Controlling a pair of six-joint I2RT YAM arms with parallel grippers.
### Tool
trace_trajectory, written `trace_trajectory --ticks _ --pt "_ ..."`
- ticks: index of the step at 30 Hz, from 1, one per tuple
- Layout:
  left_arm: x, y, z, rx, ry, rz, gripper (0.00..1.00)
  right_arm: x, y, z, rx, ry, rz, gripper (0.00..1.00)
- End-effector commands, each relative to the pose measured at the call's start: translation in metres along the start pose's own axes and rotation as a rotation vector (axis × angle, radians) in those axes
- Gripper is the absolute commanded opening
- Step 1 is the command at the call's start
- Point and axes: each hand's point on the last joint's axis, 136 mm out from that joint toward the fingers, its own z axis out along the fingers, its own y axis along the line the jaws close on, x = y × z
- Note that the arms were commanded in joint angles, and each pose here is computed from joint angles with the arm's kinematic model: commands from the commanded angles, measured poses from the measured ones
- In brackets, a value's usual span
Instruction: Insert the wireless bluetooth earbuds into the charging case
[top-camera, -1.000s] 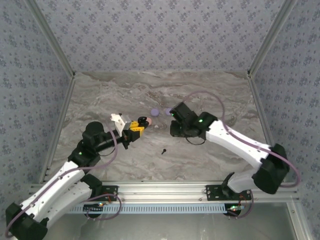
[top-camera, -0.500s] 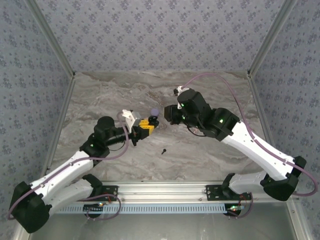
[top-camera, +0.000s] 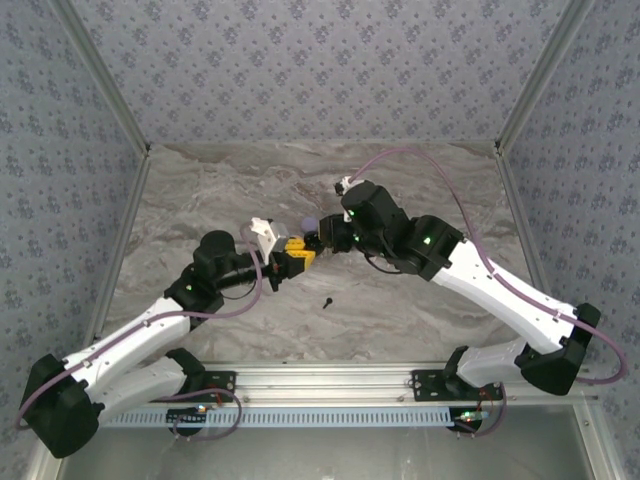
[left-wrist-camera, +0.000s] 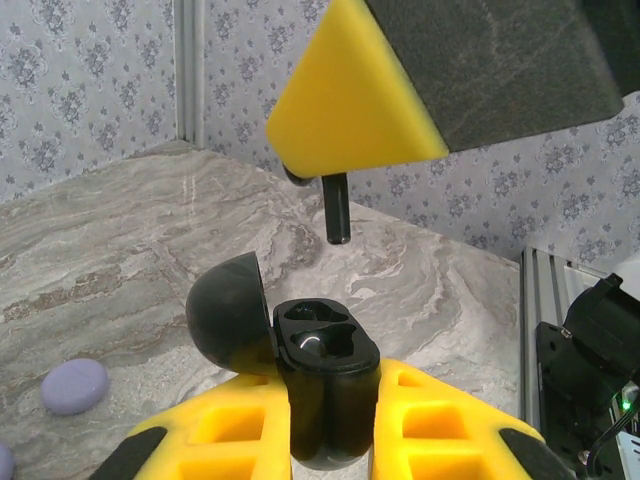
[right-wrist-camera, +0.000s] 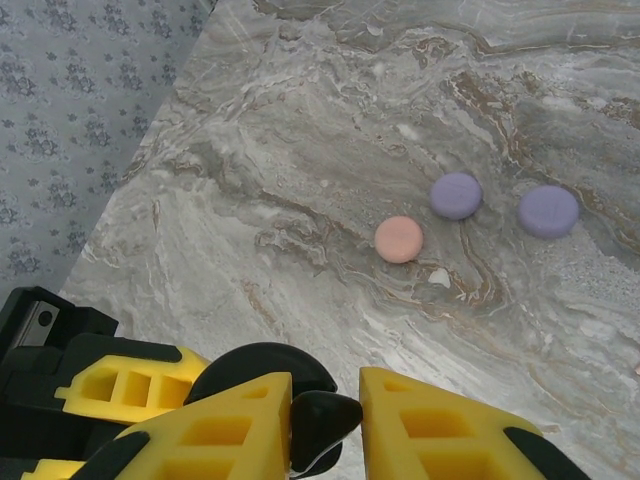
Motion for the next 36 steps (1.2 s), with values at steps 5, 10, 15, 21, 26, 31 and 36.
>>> trace_trajectory --ticks 5,10,15,21,26,31,36 --pt "-0.027 -0.009 0.0 0.026 -0.068 0.04 0.0 0.015 0.004 0.01 0.003 0.049 0.004 0.26" --pt "-0.028 -0.01 0.0 0.028 -0.071 0.043 0.0 0.02 0.006 0.016 0.009 0.068 -0.004 0.26" --pt "-0.028 -0.01 0.0 0.03 -0.069 0.043 0.0 0.026 0.003 0.017 0.032 0.084 -0.014 0.26" --pt "-0.027 -0.009 0.001 0.027 -0.069 0.041 0.0 0.031 0.006 0.017 0.019 0.104 -0.021 0.26" --pt "-0.027 -0.009 0.001 0.024 -0.071 0.038 0.0 0.036 0.013 0.016 -0.034 0.128 -0.012 0.31" --pt "-0.028 -0.009 0.001 0.024 -0.074 0.04 0.0 0.017 0.019 0.002 -0.091 0.066 0.041 0.42" --pt "-0.026 -0.007 0.0 0.011 -0.068 0.04 0.0 -0.002 0.002 -0.022 -0.026 -0.014 0.043 0.52"
